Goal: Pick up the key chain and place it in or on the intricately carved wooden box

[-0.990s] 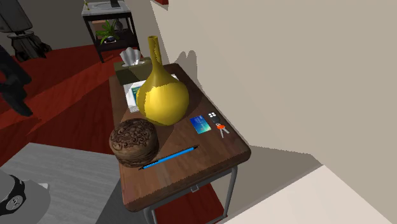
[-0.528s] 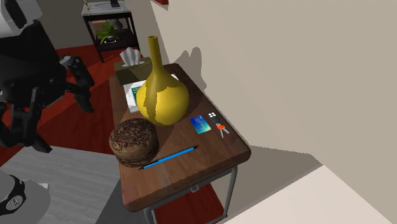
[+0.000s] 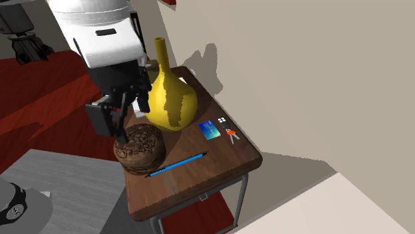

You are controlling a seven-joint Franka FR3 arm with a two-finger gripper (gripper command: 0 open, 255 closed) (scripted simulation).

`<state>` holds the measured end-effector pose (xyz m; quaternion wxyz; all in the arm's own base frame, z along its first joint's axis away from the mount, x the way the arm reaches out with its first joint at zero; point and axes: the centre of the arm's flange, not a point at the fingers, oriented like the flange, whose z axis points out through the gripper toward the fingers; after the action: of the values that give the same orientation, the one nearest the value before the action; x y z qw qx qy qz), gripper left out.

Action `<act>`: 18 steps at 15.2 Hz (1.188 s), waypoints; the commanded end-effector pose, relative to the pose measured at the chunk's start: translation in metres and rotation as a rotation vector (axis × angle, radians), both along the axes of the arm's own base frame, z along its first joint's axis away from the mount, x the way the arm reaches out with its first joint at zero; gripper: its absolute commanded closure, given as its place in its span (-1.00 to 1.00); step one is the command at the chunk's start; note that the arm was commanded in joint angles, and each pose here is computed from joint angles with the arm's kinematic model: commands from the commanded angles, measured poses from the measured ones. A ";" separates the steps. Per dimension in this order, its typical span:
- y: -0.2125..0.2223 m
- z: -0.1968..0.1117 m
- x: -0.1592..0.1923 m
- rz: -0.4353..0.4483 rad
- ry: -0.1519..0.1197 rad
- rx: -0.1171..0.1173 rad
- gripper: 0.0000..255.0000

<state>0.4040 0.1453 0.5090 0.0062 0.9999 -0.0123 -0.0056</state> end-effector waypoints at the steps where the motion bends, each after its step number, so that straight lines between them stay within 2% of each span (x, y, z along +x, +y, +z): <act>1: 0.018 -0.012 0.014 0.005 -0.003 0.003 -1.00; 18: 0.181 -0.105 0.132 0.046 -0.024 0.016 -1.00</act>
<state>0.5297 0.3114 0.4112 -0.0011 0.9999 0.0096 0.0056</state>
